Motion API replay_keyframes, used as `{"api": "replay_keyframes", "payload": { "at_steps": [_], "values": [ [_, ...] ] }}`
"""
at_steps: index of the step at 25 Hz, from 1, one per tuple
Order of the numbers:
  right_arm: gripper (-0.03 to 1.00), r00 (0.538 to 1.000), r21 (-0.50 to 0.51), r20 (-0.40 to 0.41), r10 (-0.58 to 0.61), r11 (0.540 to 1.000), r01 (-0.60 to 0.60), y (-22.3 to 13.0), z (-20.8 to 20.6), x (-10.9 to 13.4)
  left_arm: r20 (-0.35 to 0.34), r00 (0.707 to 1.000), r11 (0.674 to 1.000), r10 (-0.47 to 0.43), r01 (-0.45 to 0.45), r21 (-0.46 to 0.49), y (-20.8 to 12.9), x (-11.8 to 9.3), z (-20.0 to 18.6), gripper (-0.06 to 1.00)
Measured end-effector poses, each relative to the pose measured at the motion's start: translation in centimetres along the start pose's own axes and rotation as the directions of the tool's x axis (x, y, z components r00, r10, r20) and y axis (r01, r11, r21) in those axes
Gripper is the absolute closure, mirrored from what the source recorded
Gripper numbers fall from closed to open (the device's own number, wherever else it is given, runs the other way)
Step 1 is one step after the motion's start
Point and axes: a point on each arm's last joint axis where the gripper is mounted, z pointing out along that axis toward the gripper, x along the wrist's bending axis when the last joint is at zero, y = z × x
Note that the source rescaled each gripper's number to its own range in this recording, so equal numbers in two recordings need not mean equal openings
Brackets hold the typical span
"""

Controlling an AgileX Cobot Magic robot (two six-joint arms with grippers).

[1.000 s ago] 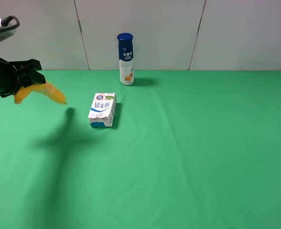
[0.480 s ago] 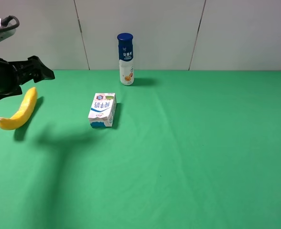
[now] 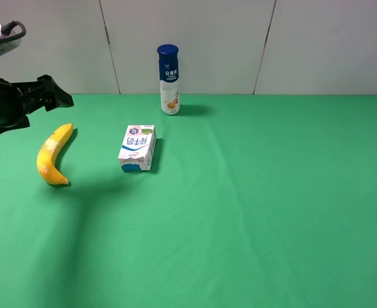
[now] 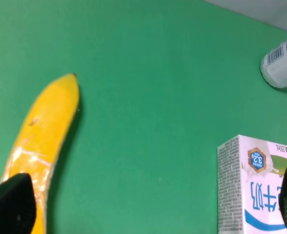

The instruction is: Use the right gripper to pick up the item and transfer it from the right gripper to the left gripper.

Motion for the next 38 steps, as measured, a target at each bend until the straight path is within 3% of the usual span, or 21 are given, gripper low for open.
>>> {"api": "replay_keyframes", "payload": {
  "at_steps": [6, 11, 20, 26, 31, 36, 38],
  "values": [
    [-0.03, 1.0, 0.001, 0.0, 0.0, 1.0, 0.0, 0.0, 0.0, 0.0, 0.044, 0.999, 1.0, 0.012, -0.011, -0.023, 0.3, -0.6, -0.8, -0.06],
    [-0.03, 1.0, 0.001, 0.0, 0.0, 1.0, 0.0, 0.0, 0.0, 0.0, 0.057, 0.99, 0.987, 0.127, -0.121, -0.108, 1.3, -1.5, -3.4, -0.06],
    [-0.03, 1.0, 0.001, 0.0, 0.0, 1.0, 0.0, 0.0, 0.0, 0.0, 0.056, 0.963, 0.927, 0.265, -0.238, -0.29, 2.5, -3.2, -9.2, -0.05],
    [-0.03, 1.0, 0.001, 0.0, 0.0, 1.0, 0.0, 0.0, 0.0, 0.0, 0.077, 0.942, 0.894, 0.327, -0.282, -0.348, 2.2, -4.2, -12.4, -0.05],
    [-0.03, 1.0, 0.001, 0.0, 0.0, 1.0, 0.0, 0.0, 0.0, 0.0, 0.093, 0.921, 0.886, 0.378, -0.331, -0.323, 1.0, -4.6, -14.7, -0.05],
    [-0.03, 1.0, 0.0, 0.0, 0.0, 1.0, 0.0, 0.0, 0.0, 0.0, 0.085, 0.936, 0.925, 0.342, -0.319, -0.208, -0.9, -4.3, -16.5, -0.05],
    [-0.03, 1.0, 0.0, 0.0, 0.0, 1.0, 0.0, 0.0, 0.0, 0.0, 0.048, 0.945, 0.935, 0.325, -0.313, -0.165, -1.7, -3.9, -17.5, -0.05]
  ]
}}
